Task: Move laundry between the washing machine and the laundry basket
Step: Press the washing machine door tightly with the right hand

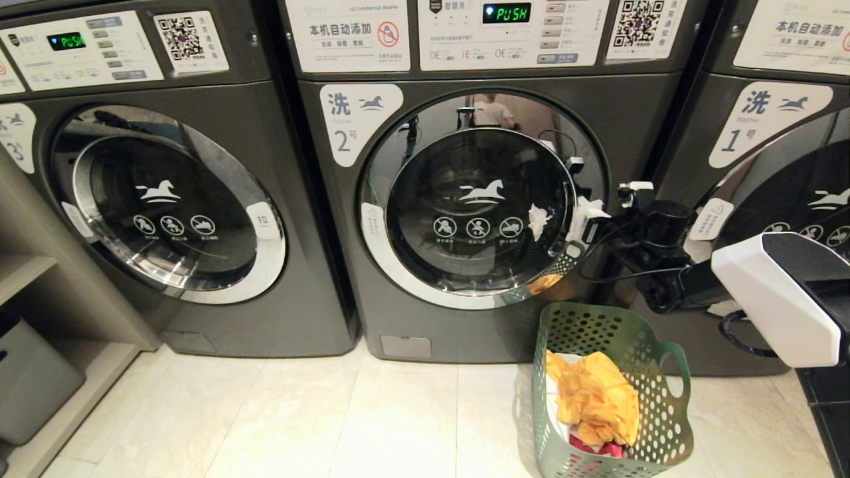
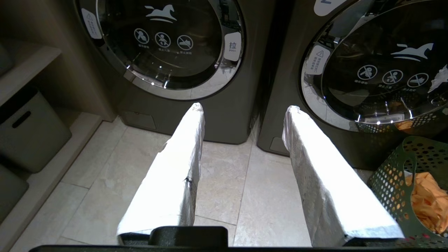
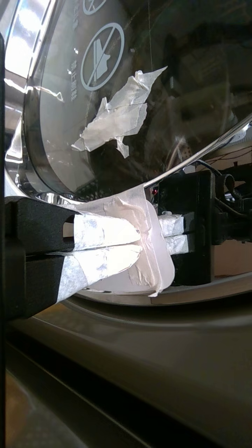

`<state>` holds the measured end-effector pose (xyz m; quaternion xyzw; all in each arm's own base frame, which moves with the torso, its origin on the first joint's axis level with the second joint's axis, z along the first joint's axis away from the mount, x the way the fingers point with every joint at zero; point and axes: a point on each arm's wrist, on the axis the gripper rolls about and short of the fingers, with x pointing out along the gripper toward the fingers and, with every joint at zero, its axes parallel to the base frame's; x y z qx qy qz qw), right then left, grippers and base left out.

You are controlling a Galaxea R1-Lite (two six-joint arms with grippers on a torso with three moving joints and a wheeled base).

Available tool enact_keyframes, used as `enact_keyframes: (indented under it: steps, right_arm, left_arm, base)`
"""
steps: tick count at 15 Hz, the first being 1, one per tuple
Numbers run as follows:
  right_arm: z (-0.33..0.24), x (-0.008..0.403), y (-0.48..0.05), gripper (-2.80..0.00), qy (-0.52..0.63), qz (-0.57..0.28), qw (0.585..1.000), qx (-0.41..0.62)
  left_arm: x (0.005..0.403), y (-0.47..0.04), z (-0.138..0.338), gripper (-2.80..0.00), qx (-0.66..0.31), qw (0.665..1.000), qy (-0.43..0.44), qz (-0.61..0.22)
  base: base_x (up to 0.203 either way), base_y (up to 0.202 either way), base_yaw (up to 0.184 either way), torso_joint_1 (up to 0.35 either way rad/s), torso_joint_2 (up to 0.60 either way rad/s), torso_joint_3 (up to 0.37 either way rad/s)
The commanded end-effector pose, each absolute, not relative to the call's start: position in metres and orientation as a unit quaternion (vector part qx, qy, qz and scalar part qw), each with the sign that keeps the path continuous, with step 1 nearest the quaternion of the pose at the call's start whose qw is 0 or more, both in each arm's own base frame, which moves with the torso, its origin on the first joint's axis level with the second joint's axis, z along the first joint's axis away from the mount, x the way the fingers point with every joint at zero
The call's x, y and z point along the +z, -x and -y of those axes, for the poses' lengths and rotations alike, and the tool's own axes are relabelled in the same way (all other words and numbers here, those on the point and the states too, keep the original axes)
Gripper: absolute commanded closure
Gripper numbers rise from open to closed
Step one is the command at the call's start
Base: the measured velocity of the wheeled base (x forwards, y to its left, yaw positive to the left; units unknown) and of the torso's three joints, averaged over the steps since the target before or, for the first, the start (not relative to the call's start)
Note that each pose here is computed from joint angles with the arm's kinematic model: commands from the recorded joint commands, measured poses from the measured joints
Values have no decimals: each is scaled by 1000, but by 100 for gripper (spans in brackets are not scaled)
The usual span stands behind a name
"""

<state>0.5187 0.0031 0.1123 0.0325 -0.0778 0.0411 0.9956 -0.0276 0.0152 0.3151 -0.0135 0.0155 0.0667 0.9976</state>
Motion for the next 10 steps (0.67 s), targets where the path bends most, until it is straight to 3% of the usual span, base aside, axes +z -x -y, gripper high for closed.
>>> enact_keyframes:
  steps: [1,7,10]
  right_arm:
    - [-3,107,-529,0,-28,97,994,41]
    - [-23,102,-545,0,-19,120,991,47]
    - [-29,162,-508,0,-20,120,992,42]
  left_arm:
    - [310,42,-19,0,69,998,10,2]
    - [303,54,-21,0,115,993,-25,10]
    - [299,53,-21,0,110,993,-47,5]
  base:
    - [0,0,0,0,0,0]
    - [0,0,0,0,0,0]
    - [0,0,0,8,4,-1]
